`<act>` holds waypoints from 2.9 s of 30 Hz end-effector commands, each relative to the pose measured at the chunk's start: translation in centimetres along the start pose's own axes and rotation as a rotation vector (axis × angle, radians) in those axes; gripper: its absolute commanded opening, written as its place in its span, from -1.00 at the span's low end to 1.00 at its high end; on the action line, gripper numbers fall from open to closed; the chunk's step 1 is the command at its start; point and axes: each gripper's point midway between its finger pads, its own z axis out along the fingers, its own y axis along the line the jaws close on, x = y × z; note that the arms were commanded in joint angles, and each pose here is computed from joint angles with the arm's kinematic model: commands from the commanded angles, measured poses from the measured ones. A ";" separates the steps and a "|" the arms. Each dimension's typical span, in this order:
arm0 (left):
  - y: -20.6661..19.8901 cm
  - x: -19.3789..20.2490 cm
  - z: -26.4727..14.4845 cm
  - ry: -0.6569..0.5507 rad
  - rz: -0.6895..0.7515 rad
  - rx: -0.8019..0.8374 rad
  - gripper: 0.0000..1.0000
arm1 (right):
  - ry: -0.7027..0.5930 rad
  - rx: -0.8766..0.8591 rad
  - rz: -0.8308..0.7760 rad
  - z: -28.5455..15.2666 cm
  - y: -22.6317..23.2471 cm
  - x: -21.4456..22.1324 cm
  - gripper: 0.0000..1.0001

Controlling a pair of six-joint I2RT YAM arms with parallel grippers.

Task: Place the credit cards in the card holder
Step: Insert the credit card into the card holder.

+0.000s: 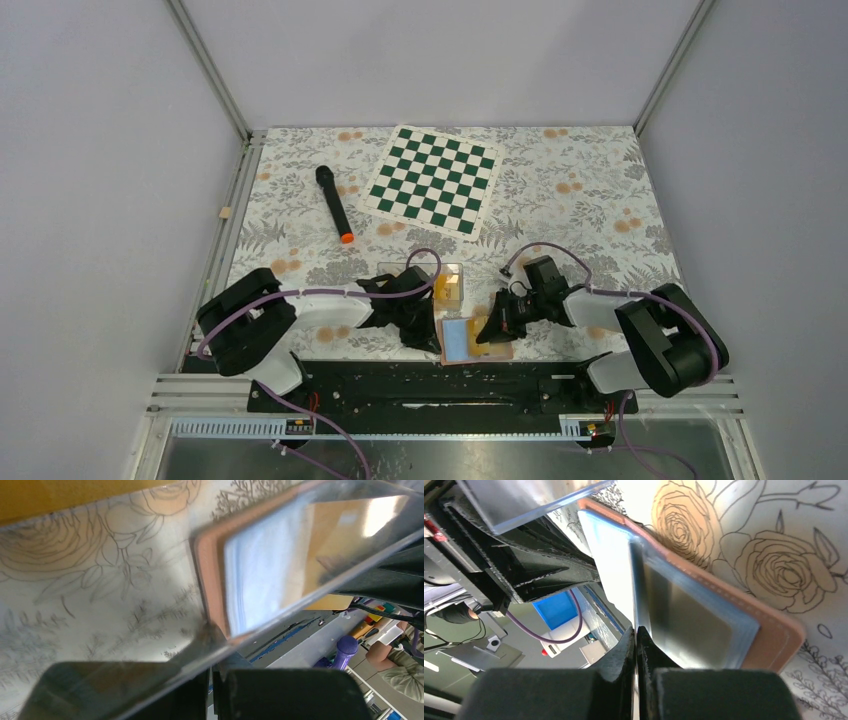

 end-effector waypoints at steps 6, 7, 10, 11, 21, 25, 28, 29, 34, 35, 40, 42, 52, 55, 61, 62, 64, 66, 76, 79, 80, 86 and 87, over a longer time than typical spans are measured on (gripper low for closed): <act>0.7 -0.8 0.7 -0.020 0.036 -0.065 -1.00 | 0.068 -0.056 0.007 0.9 0.9 0.2 -0.98; 0.7 -0.8 0.7 -0.020 0.038 -0.065 -1.00 | 0.074 -0.056 0.009 1.0 0.9 0.2 -0.96; 0.7 -0.8 0.7 -0.017 0.040 -0.069 -1.00 | 0.073 -0.035 0.013 1.2 1.0 -0.1 -0.73; 0.7 -0.8 0.7 -0.015 0.040 -0.071 -1.00 | 0.067 -0.021 0.012 1.1 1.0 -0.2 -0.67; 0.7 -1.0 0.6 -0.013 0.059 -0.090 -1.00 | 0.048 0.182 -0.027 -0.5 -0.1 -0.2 -0.13; 0.2 -1.3 0.7 -0.016 0.064 -0.087 -1.00 | 0.059 0.227 -0.047 -0.6 0.0 -0.2 0.04; 0.0 -1.5 0.7 -0.016 0.066 -0.084 -1.00 | 0.066 0.281 -0.068 -0.9 -0.1 -0.1 0.15; -0.1 -1.6 0.7 -0.017 0.067 -0.082 -1.00 | 0.068 0.297 -0.075 -0.9 -0.1 -0.1 0.17; -0.4 -1.6 0.8 -0.012 0.071 -0.079 -1.00 | 0.062 0.350 -0.101 -0.9 -0.3 -0.2 0.22; -0.5 -1.7 0.9 -0.012 0.072 -0.078 -1.00 | 0.063 0.357 -0.108 -0.9 -0.4 -0.2 0.22; -0.9 -1.9 0.9 -0.012 0.077 -0.073 -1.00 | 0.071 0.394 -0.142 -0.8 -0.5 -0.2 0.23; -1.3 -2.0 1.0 -0.012 0.081 -0.065 -1.00 | 0.073 0.362 -0.160 -0.4 0.0 -0.2 0.23; -3.4 -2.3 0.9 -0.008 0.108 -0.034 -1.00 | 0.065 0.215 -0.180 2.2 2.2 -0.4 0.20; -3.6 -2.3 0.8 -0.010 0.115 -0.038 -1.00 | 0.078 0.197 -0.170 2.7 2.6 -0.2 0.20; -4.0 -2.5 0.7 -0.020 0.117 -0.032 -1.00 | 0.079 0.106 -0.108 3.1 3.7 0.6 0.25; -4.0 -2.4 0.6 -0.019 0.118 -0.032 -1.00 | 0.072 0.110 -0.108 3.1 3.6 0.6 0.25; -3.9 -2.5 0.2 -0.024 0.123 -0.046 -1.00 | 0.056 0.144 -0.118 2.8 3.1 0.4 0.28; -3.4 -2.8 -0.6 -0.048 0.135 -0.083 -1.00 | 0.047 0.222 -0.132 2.0 2.2 0.4 0.34; -5.3 -5.6 -9.0 -0.211 0.269 -0.072 0.12 | -0.037 0.311 -0.239 -1.5 4.7 -1.0 0.63; -7.5 -8.0 -11.5 -0.250 0.241 0.072 0.13 | -0.063 0.282 -0.248 -1.8 6.2 -2.1 0.64; -8.1 -8.8 -12.2 -0.262 0.226 0.118 0.14 | -0.070 0.274 -0.245 -1.9 6.5 -2.6 0.64; -8.2 -13.2 -12.9 -0.264 0.119 0.238 -0.05 | -0.104 0.252 -0.188 -2.3 7.4 -6.9 0.52; -7.8 -13.7 -12.6 -0.253 0.108 0.232 -0.10 | -0.109 0.253 -0.177 -2.3 7.4 -7.7 0.51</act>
